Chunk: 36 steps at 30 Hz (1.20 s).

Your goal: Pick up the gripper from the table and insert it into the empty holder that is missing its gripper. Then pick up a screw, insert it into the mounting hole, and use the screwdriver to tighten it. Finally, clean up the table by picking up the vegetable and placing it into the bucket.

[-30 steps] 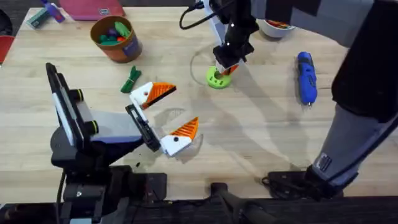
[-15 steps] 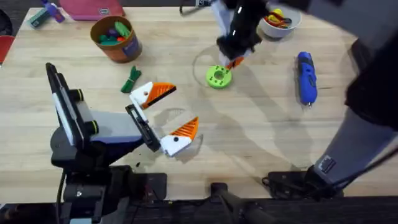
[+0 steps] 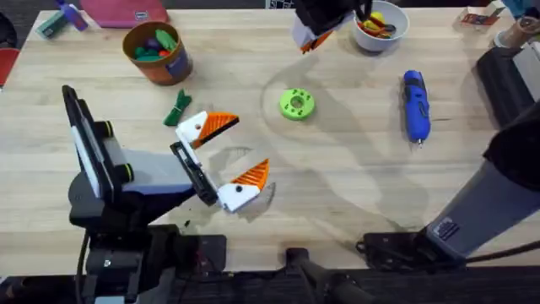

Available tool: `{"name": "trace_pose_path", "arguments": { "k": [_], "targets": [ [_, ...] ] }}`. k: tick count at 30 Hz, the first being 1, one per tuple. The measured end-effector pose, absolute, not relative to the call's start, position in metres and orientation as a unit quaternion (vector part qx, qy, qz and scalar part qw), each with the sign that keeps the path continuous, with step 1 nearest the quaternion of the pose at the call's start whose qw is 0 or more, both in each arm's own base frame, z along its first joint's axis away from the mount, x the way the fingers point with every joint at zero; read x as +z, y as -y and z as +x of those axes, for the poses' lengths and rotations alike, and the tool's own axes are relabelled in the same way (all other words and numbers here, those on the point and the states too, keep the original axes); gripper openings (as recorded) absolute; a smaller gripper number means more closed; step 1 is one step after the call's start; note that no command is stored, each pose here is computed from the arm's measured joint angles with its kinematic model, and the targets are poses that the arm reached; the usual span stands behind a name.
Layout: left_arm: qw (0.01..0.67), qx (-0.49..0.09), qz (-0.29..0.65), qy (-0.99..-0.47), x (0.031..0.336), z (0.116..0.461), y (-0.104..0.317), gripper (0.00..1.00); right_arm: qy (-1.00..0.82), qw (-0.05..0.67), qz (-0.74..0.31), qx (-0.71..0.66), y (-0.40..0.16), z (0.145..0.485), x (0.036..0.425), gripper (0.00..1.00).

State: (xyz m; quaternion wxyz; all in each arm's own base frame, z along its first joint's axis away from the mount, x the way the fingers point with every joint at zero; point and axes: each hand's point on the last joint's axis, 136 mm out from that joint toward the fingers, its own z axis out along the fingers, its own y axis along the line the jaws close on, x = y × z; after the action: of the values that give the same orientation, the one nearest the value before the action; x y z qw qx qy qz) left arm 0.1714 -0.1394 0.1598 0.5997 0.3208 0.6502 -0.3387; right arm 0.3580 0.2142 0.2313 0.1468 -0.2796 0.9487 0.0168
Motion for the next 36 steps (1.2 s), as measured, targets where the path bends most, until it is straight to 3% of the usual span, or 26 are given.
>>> {"name": "trace_pose_path", "arguments": {
  "k": [20, 36],
  "targets": [
    [0.600, -0.339, 0.321, -0.650, 0.160, 0.171, 0.139, 0.985, -0.835, 0.179, -0.516, 0.064, -0.322, 0.281, 0.250, 0.005],
    [0.600, -0.339, 0.321, -0.650, 0.160, 0.171, 0.139, 0.986, -0.730, 0.197, -0.646, 0.106, -0.362, 0.226, 0.267, 0.005]
  ]
}}
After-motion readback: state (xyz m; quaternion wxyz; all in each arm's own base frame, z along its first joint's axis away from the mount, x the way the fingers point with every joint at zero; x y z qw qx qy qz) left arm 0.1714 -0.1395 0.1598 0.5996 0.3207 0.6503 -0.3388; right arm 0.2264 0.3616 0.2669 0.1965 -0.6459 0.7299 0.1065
